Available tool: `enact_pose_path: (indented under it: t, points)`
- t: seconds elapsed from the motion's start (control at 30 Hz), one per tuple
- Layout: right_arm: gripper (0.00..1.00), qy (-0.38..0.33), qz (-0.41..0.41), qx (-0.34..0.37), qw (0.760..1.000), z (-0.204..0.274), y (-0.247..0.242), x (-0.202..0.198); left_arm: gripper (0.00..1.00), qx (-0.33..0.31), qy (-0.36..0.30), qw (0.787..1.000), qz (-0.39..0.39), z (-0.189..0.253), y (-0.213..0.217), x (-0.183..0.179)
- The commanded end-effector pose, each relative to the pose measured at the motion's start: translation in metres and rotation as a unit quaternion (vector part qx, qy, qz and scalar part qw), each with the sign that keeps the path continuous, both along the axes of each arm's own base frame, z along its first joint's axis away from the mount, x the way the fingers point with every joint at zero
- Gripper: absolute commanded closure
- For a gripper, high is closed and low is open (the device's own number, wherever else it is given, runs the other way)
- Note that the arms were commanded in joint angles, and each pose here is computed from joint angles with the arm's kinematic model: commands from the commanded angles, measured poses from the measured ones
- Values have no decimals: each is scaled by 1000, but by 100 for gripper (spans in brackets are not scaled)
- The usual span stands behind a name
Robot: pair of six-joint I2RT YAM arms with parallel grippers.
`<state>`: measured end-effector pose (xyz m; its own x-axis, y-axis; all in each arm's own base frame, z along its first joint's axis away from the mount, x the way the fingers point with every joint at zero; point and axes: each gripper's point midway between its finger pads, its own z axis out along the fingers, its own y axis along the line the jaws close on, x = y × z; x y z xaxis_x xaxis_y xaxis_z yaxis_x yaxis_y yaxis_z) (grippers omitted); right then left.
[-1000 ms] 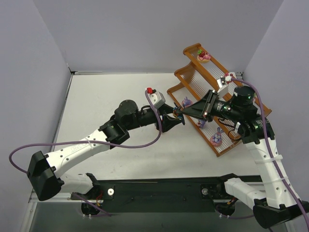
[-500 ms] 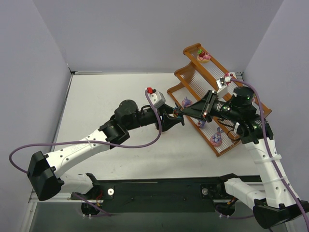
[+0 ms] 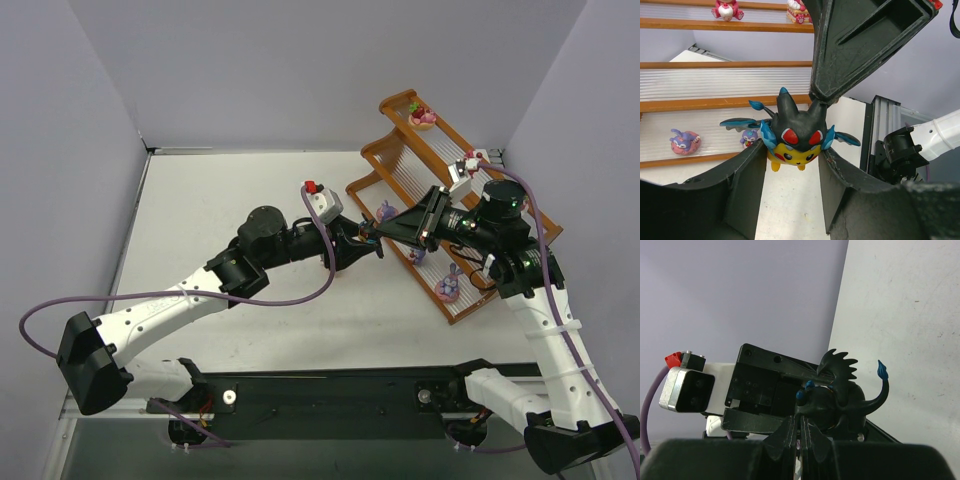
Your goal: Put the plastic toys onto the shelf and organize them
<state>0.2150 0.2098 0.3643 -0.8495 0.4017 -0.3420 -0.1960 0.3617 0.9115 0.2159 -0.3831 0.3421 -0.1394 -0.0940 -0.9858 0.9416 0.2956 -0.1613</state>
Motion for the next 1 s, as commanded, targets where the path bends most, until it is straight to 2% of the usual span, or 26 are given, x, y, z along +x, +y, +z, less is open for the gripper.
enact_pose_path:
  t: [0.0,0.07,0.23,0.8,0.97]
  points:
    - [100,82,41,43,995,5,8,-27,77,-53,-36,998,-4,40,-2,-2]
    - [100,83,39,42,995,4,9,-25,86,-53,-36,998,1,41,0,0]
    - [100,83,38,42,995,4,9,-23,99,-53,-35,998,10,40,1,2]
    - [100,84,27,31,996,-6,9,-15,100,-47,-37,998,35,39,6,9]
    - [82,78,24,29,996,-6,8,-15,100,-45,-38,998,38,38,6,10]
